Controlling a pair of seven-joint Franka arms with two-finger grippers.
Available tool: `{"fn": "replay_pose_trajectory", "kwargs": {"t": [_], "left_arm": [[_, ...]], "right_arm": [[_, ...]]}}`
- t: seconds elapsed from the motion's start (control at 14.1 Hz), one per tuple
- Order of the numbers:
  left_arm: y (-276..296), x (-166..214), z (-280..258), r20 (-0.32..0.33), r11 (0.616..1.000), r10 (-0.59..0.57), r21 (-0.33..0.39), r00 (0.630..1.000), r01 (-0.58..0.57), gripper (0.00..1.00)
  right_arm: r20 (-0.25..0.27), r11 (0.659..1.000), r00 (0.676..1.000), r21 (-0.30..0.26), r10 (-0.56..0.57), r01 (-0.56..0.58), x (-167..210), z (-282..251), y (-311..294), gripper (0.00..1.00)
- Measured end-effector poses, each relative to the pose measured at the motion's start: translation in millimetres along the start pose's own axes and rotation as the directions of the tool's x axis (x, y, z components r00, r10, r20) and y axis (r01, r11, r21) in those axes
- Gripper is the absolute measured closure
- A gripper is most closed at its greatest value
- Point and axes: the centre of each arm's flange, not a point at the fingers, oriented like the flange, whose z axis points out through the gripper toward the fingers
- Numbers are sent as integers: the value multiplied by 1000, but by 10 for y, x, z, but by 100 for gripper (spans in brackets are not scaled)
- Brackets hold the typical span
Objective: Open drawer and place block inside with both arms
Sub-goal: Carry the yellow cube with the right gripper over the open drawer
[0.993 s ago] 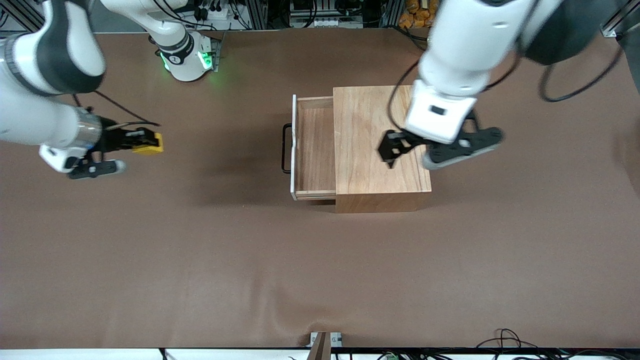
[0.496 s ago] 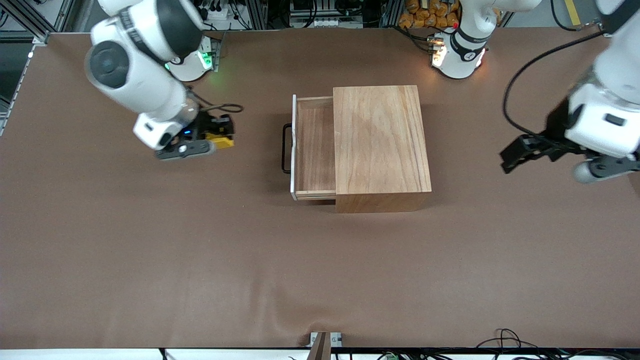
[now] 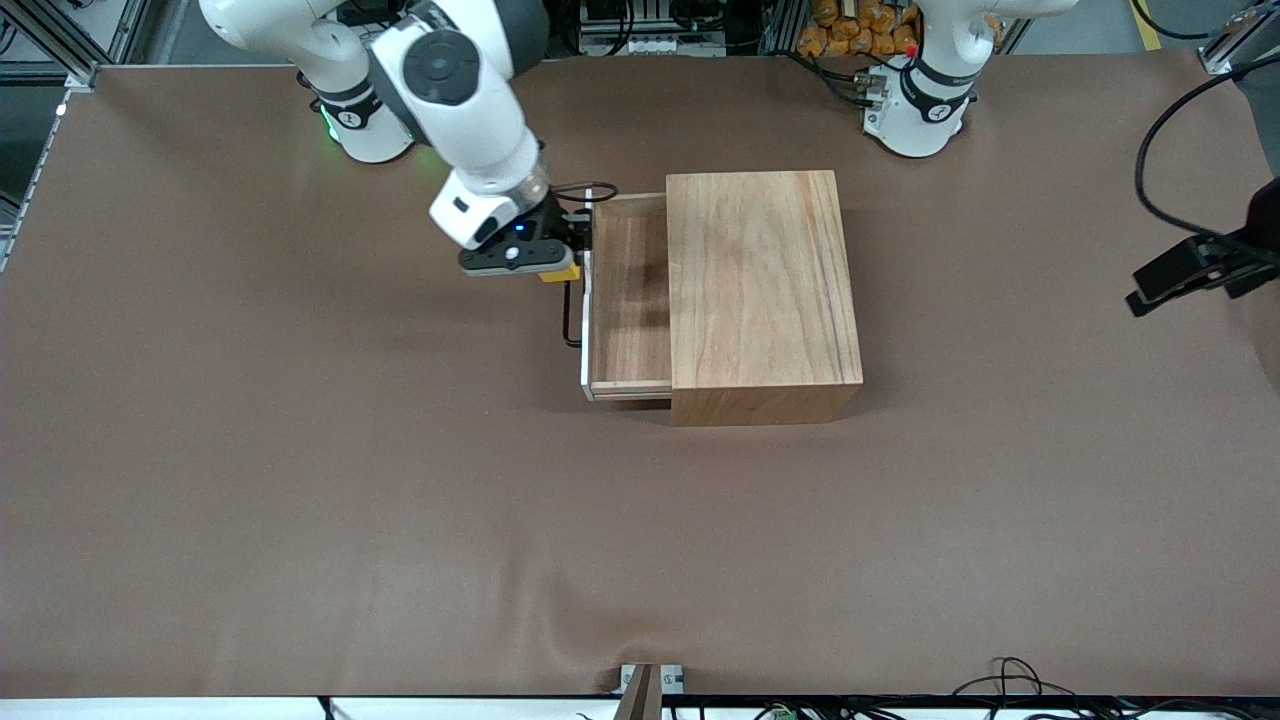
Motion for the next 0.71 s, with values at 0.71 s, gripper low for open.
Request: {"fn": "replay_pose_trajectory", "kwargs": {"t": [0.71], "left_arm": [[-639, -185, -10, 27, 1000, 22, -2, 999, -22, 0]], "right_arm": [[-51, 999, 998, 18, -39, 40, -184, 925, -523, 44]]}}
